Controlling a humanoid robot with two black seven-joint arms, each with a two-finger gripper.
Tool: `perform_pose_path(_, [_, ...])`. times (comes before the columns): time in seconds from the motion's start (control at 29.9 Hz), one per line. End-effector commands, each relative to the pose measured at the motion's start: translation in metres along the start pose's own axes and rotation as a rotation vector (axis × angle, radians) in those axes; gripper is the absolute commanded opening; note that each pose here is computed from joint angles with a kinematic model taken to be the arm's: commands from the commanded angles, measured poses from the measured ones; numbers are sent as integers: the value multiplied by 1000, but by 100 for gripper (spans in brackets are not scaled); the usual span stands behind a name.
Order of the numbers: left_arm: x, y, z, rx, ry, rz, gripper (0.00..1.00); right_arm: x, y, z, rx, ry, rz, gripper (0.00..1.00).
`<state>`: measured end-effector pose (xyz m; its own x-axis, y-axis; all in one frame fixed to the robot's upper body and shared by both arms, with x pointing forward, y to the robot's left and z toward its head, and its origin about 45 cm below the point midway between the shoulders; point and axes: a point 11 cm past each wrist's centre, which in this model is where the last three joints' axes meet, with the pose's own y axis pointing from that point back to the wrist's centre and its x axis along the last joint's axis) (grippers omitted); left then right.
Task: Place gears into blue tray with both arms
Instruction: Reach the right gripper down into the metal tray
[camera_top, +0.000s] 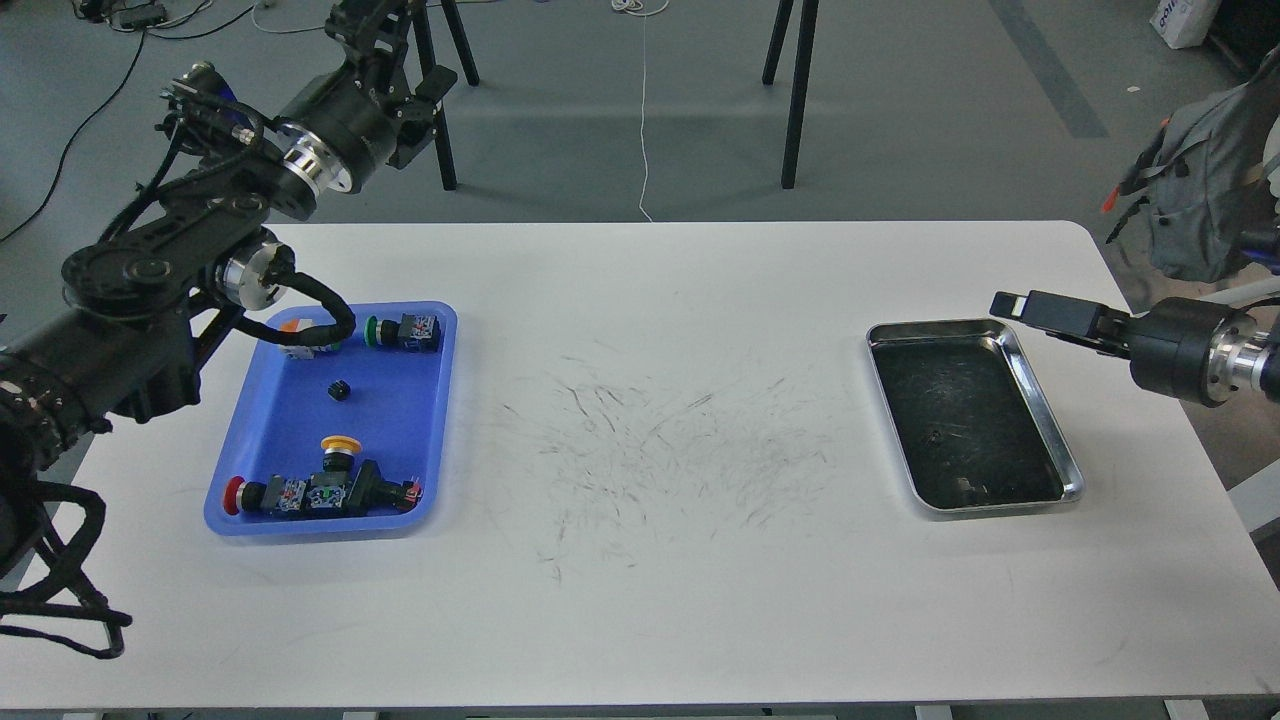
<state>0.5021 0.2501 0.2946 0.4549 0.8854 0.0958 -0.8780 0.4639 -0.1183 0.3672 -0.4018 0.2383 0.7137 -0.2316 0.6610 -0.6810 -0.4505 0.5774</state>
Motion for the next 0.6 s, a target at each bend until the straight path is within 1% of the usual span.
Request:
perform_pose_path(0.0, [-9,4,-10,17,46,-52,100,3,-1,-5,-1,79,-37,96])
perform_pose_path(0.13, [-9,9,-16,22,90,-67,100,6,-3,-11,1,156,-82,96])
perform_pose_path(0.3, [-15,17,-21,22,182,-146,100,8,-13,-24,17,263,-130,96])
perform_pose_path(0.43, [-19,23,-34,47,203,-151,100,10,-24,-37,42,332,-152,96])
perform_pose_path(0.57, [-19,40,-56,103,202,-153,100,10,-36,-50,70,359,-164,96])
